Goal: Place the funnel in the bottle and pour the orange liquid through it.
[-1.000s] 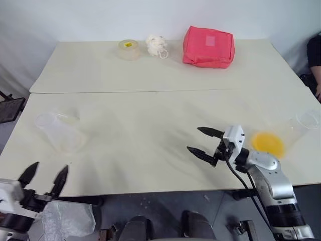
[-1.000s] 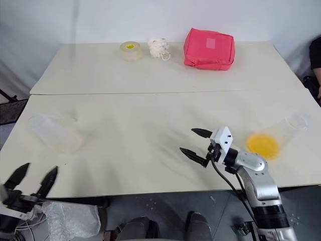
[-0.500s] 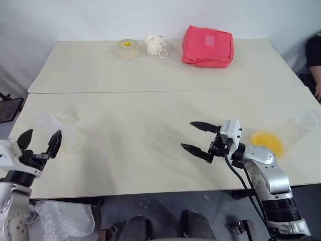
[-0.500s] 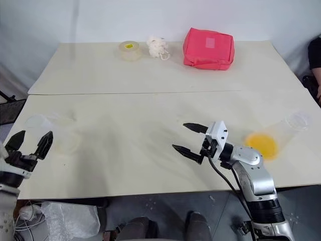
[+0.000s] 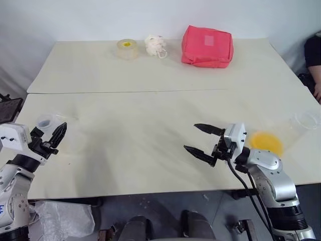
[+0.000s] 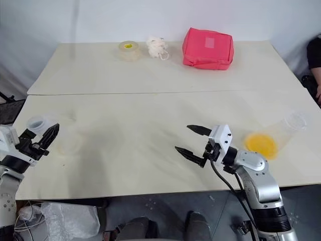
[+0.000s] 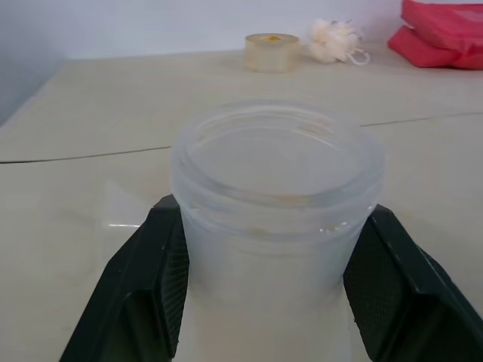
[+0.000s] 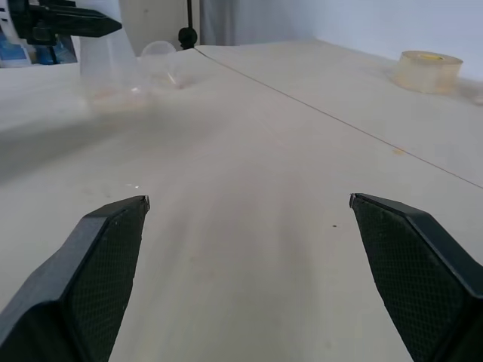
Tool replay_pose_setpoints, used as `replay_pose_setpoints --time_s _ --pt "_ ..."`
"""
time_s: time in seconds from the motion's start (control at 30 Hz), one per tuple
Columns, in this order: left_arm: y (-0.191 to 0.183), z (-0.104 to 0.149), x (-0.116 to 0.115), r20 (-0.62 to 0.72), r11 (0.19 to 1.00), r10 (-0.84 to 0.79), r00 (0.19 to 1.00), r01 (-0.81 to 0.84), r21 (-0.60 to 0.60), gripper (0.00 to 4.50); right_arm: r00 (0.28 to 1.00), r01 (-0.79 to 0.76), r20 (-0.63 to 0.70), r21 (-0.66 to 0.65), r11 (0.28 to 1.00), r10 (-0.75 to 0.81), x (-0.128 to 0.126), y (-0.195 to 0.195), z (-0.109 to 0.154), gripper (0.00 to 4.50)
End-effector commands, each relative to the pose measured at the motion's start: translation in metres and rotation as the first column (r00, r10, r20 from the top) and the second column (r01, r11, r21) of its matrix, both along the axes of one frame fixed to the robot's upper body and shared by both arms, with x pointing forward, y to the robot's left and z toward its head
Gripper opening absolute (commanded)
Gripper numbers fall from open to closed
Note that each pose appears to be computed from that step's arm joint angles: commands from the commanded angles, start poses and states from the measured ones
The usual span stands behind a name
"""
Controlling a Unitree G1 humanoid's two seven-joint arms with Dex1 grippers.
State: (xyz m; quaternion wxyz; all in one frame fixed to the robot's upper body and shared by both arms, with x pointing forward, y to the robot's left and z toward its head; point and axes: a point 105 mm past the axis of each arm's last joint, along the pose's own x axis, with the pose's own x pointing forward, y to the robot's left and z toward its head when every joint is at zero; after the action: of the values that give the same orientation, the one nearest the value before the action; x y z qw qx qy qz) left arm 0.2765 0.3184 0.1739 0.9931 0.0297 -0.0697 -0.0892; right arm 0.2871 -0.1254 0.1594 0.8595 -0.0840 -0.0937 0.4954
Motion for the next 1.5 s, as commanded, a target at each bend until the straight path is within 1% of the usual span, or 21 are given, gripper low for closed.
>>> replay_pose_setpoints --time_s 0.03,0.1,0.2,0.37,0.43,0.5,0.57,0.6,0.63,0.73,0.9,1.1,1.23,1.27,1.3,1.33,1.37,1.4,1.43,1.5 --pt "-0.016 0.023 0.0 0.046 0.991 -0.121 0.992 0.119 0.056 2.43 0.998 0.008 0.059 0.005 1.0 -0.008 -0.005 -0.005 0.015 4.5" --pt "-0.034 0.031 0.007 0.031 0.972 -0.218 0.975 0.214 0.096 2.43 0.998 0.016 0.064 0.0 1.0 -0.016 -0.005 -0.008 0.016 4.5" --pt "-0.06 0.043 0.02 0.046 0.931 -0.344 0.938 0.335 0.146 2.43 0.998 0.019 0.065 -0.011 1.0 -0.018 -0.006 -0.011 0.017 4.5" --pt "-0.11 0.061 0.042 0.049 0.84 -0.526 0.849 0.509 0.187 2.43 0.999 -0.002 0.044 -0.047 0.999 0.004 -0.016 -0.018 0.015 4.5" --pt "-0.128 0.064 0.049 0.027 0.799 -0.585 0.81 0.57 0.191 2.43 0.999 0.012 0.045 -0.055 0.998 -0.009 -0.018 -0.022 0.014 4.5" --pt "-0.148 0.065 0.054 0.011 0.735 -0.665 0.747 0.652 0.184 2.43 0.998 0.037 0.053 -0.052 0.998 -0.034 -0.017 -0.025 0.014 4.5" --pt "-0.172 0.062 0.056 -0.021 0.645 -0.752 0.659 0.742 0.184 2.43 0.997 0.049 0.056 -0.047 0.998 -0.046 -0.018 -0.025 0.014 4.5" --pt "-0.184 0.06 0.063 -0.045 0.624 -0.768 0.639 0.763 0.169 2.43 0.997 0.059 0.06 -0.039 0.997 -0.056 -0.018 -0.024 0.015 4.5" --pt "-0.2 0.058 0.068 -0.057 0.582 -0.799 0.598 0.794 0.178 2.43 0.995 0.072 0.064 -0.029 0.997 -0.07 -0.019 -0.023 0.014 4.5" --pt "-0.23 0.054 0.08 -0.081 0.509 -0.844 0.53 0.84 0.187 2.43 0.993 0.104 0.065 -0.008 0.995 -0.103 -0.024 -0.021 0.013 4.5" --pt "-0.251 0.044 0.088 -0.107 0.436 -0.88 0.463 0.876 0.205 2.43 0.987 0.151 0.056 -0.005 0.988 -0.151 -0.033 -0.028 0.009 4.5" --pt "-0.272 0.028 0.091 -0.16 0.361 -0.902 0.401 0.904 0.23 2.43 0.979 0.199 0.052 -0.001 0.98 -0.199 -0.039 -0.034 0.005 4.5" --pt "-0.279 0.023 0.092 -0.173 0.346 -0.905 0.388 0.91 0.228 2.43 0.974 0.22 0.058 0.009 0.975 -0.22 -0.04 -0.035 0.005 4.5" --pt "-0.279 0.023 0.092 -0.174 0.345 -0.906 0.387 0.91 0.229 3.15 0.973 0.223 0.059 0.01 0.975 -0.224 -0.04 -0.035 0.005 4.5" --pt "-0.279 0.023 0.092 -0.176 0.342 -0.906 0.384 0.912 0.226 3.33 0.973 0.225 0.059 0.009 0.974 -0.225 -0.041 -0.036 0.005 4.5" --pt "-0.278 0.022 0.092 -0.185 0.339 -0.906 0.38 0.915 0.217 3.69 0.972 0.227 0.059 0.009 0.974 -0.227 -0.041 -0.036 0.004 4.5" --pt "-0.278 0.021 0.091 -0.191 0.337 -0.906 0.377 0.918 0.211 3.95 0.972 0.227 0.059 0.008 0.974 -0.228 -0.041 -0.036 0.004 4.5" --pt "-0.278 0.02 0.091 -0.194 0.334 -0.907 0.373 0.919 0.208 4.35 0.972 0.229 0.059 0.008 0.973 -0.229 -0.041 -0.036 0.004 4.5" --pt "-0.277 0.02 0.09 -0.195 0.333 -0.908 0.372 0.92 0.207 4.47 0.971 0.23 0.06 0.008 0.973 -0.23 -0.041 -0.036 0.004 4.5" --pt "-0.275 0.021 0.089 -0.193 0.333 -0.91 0.368 0.923 0.193 4.47 0.97 0.235 0.062 0.008 0.972 -0.235 -0.041 -0.037 0.004 4.5"
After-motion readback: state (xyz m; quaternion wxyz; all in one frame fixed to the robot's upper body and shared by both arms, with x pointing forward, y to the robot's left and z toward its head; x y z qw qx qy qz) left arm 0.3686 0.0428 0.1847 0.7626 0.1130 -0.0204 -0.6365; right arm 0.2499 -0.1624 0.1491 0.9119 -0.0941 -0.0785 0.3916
